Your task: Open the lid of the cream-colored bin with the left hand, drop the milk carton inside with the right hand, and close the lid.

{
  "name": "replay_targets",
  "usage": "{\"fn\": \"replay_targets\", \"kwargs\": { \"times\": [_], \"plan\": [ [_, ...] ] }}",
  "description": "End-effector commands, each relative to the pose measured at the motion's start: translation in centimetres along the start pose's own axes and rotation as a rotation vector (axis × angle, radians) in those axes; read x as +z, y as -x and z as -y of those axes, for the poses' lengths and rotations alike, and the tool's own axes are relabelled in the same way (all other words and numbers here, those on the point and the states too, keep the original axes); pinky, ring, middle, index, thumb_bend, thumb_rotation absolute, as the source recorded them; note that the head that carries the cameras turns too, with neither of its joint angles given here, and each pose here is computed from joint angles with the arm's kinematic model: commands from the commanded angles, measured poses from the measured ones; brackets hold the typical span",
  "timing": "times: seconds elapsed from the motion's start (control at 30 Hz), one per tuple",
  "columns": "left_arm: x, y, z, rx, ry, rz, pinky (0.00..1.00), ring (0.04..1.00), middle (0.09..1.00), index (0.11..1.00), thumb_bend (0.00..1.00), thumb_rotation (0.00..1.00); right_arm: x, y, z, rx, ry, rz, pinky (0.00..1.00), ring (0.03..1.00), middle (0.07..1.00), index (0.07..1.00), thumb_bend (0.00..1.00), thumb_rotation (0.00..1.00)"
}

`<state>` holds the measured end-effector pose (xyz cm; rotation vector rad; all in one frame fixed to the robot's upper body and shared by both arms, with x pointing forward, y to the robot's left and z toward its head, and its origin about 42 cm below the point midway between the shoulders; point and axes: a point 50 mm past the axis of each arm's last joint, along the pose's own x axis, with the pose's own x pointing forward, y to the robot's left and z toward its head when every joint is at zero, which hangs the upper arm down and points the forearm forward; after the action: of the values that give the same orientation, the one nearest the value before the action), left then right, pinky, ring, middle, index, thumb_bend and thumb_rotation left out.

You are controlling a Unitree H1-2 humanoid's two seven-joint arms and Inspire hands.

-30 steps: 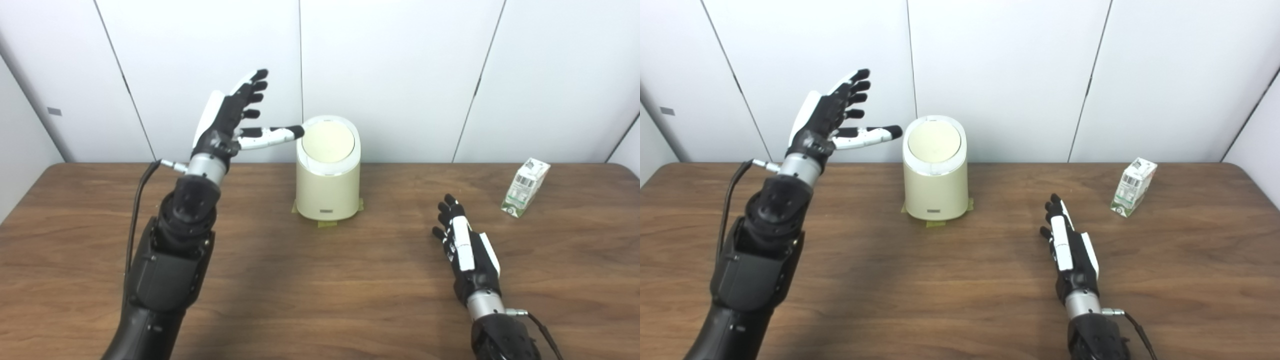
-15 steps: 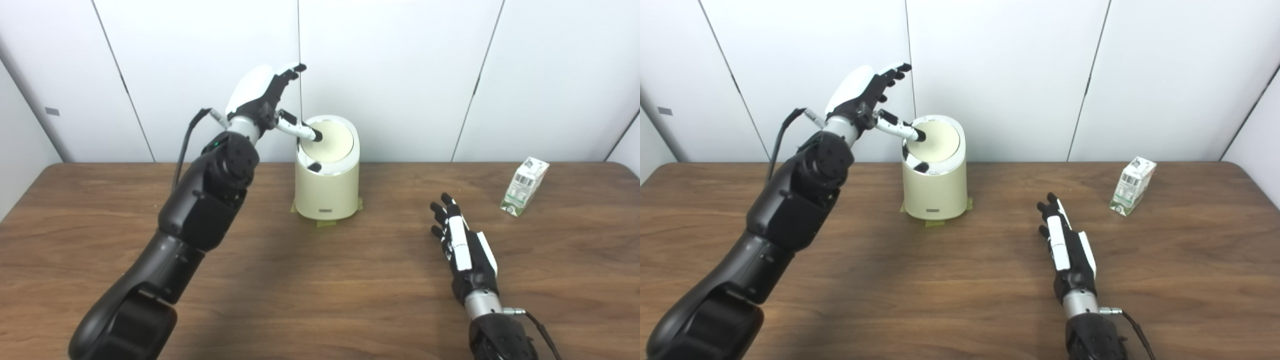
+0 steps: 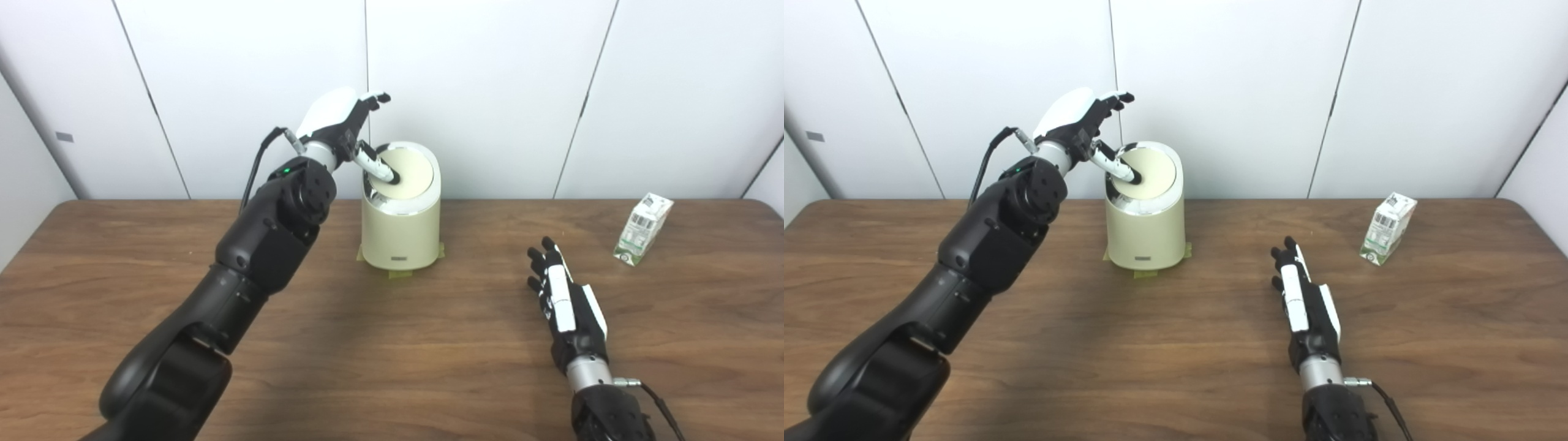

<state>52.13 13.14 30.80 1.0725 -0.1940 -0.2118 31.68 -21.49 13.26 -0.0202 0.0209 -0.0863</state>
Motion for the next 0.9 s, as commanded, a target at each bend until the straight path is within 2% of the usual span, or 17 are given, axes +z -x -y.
{"fn": "replay_targets", "kwargs": {
  "times": [0.0, 0.27, 0.43, 0.63, 0.87],
  "plan": [
    [2.3, -0.7, -3.2, 0.065, -0.057, 0.068, 0.69, 0.857, 0.905, 0.919, 0.92, 0.0, 2.1, -1.0, -0.5, 0.011, -0.009, 0.093, 0.91, 0.958, 0.929, 0.985, 0.65, 1.0],
    [2.6, -0.2, -3.1, 0.03, -0.101, 0.072, 0.73, 0.881, 0.911, 0.921, 0.93, 0.03, 2.3, -1.2, -0.3, -0.027, -0.032, 0.088, 0.9, 0.952, 0.926, 0.974, 0.67, 1.0],
    [2.5, -0.1, -2.9, 0.021, -0.152, 0.074, 0.77, 0.907, 0.917, 0.911, 0.94, 0.0, 2.3, -1.2, -0.4, -0.029, -0.019, 0.092, 0.88, 0.945, 0.921, 0.968, 0.68, 1.0],
    [2.3, 0.0, -2.3, -0.008, -0.239, 0.078, 0.83, 0.937, 0.933, 0.921, 0.94, 0.0, 2.1, -1.4, -0.1, -0.038, -0.01, 0.094, 0.88, 0.941, 0.924, 0.972, 0.68, 1.0],
    [1.9, -0.2, -0.8, -0.057, -0.382, 0.079, 0.86, 0.913, 0.914, 0.921, 0.95, 0.0, 2.3, -1.3, -0.1, -0.022, -0.009, 0.1, 0.88, 0.943, 0.923, 0.972, 0.7, 1.0]
  ]
}}
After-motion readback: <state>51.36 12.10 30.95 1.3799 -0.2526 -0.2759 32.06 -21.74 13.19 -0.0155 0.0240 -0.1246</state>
